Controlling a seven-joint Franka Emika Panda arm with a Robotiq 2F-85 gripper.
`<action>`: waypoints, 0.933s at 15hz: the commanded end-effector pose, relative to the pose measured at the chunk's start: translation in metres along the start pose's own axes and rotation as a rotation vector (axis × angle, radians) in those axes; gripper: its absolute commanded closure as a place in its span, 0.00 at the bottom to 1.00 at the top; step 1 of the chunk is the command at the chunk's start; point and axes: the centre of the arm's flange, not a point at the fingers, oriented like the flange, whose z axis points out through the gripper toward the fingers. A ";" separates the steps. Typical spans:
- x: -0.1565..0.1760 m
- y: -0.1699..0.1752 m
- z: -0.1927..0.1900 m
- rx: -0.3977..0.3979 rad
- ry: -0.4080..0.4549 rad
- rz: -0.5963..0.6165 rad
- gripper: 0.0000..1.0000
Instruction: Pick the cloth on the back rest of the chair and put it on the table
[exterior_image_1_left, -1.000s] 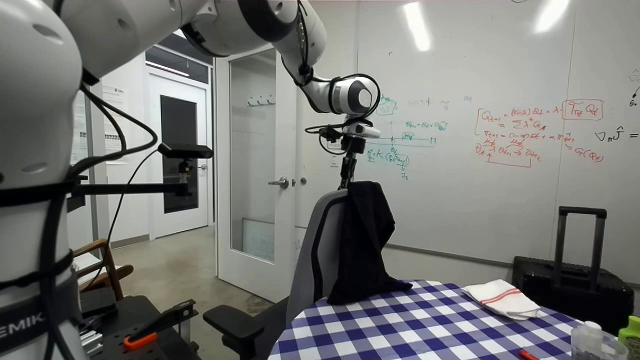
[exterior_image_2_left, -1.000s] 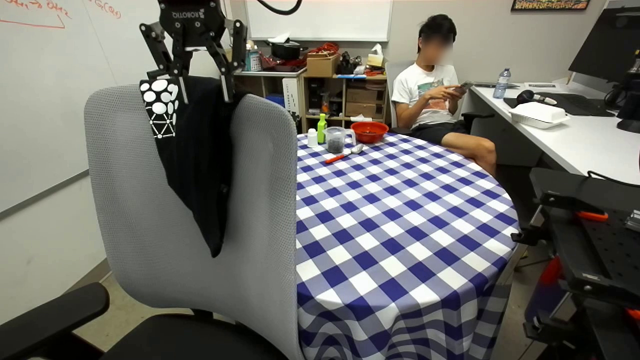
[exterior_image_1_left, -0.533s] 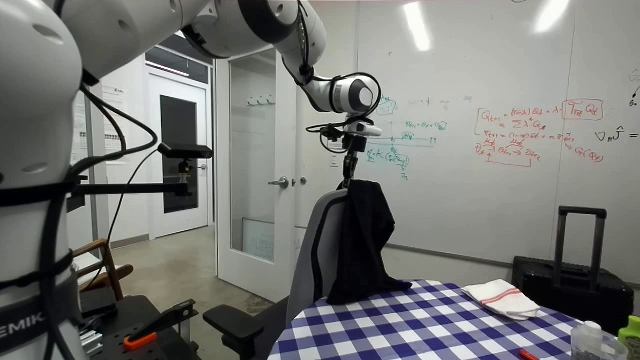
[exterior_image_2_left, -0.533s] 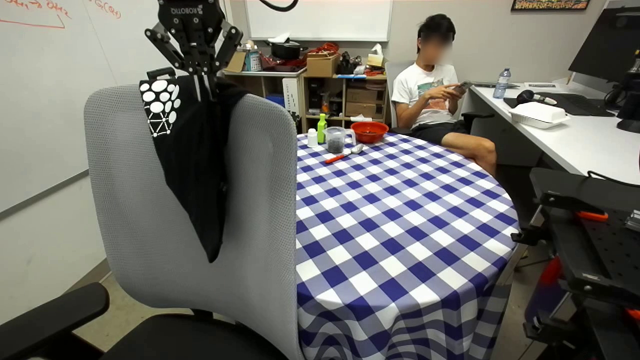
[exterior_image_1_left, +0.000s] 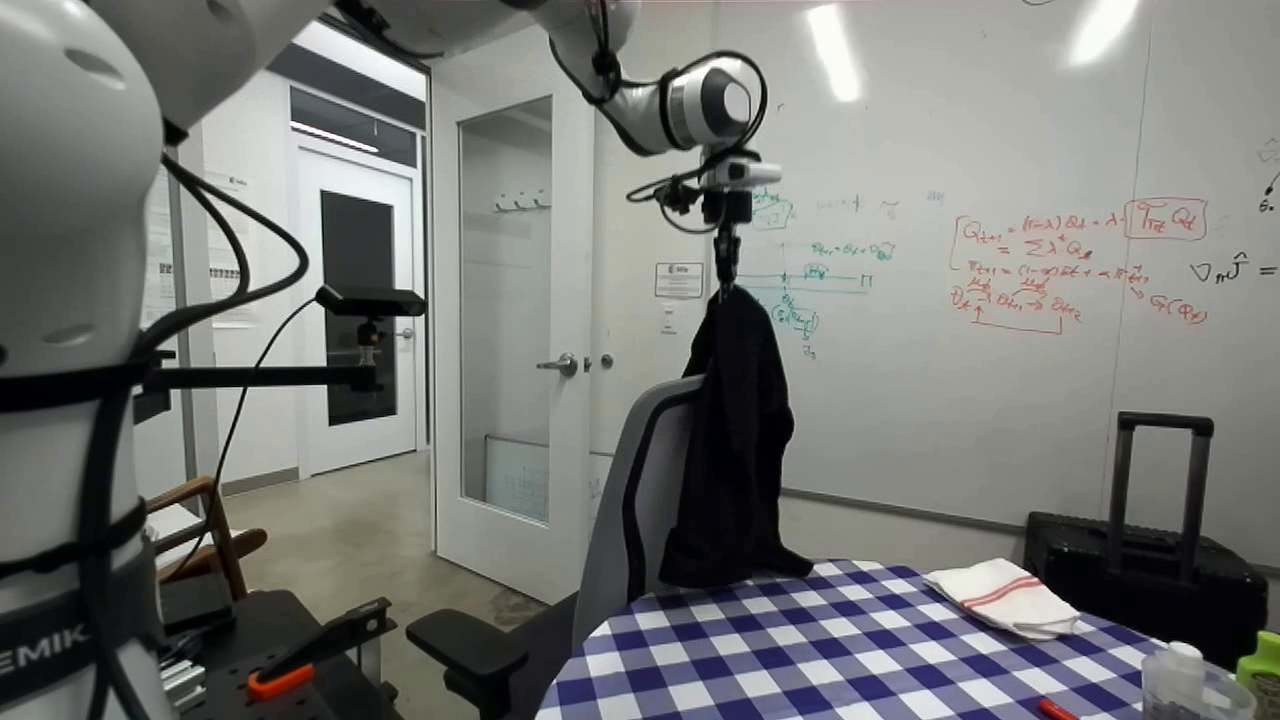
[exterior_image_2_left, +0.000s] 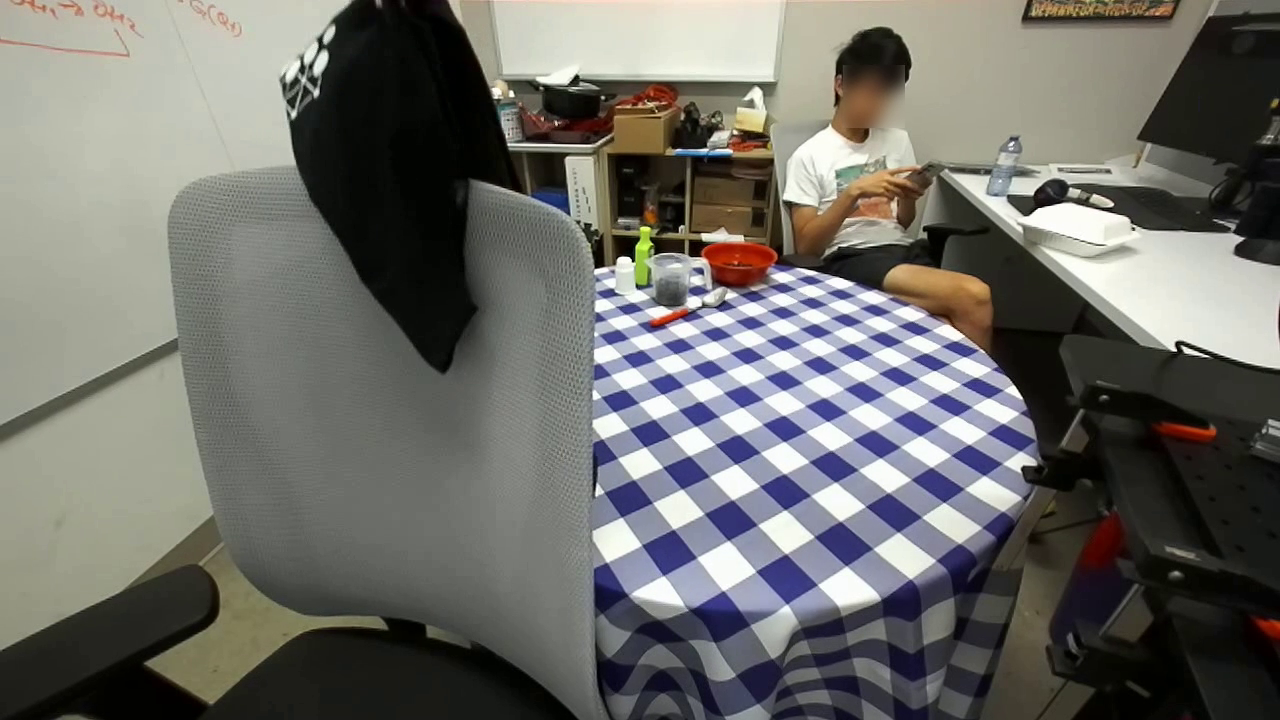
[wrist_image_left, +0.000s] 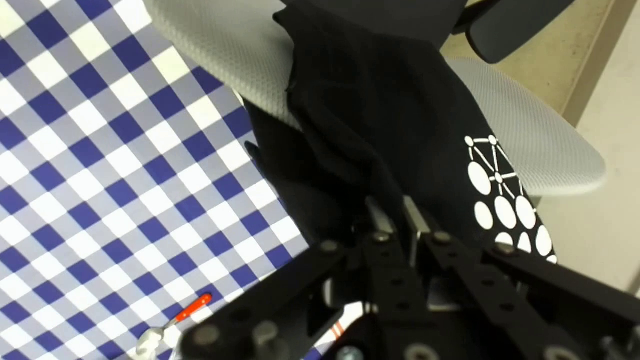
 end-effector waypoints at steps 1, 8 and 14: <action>0.012 0.054 -0.082 0.023 0.057 -0.040 0.98; 0.053 0.123 -0.116 0.009 -0.023 -0.067 0.98; 0.027 0.109 -0.047 -0.110 -0.132 -0.217 0.98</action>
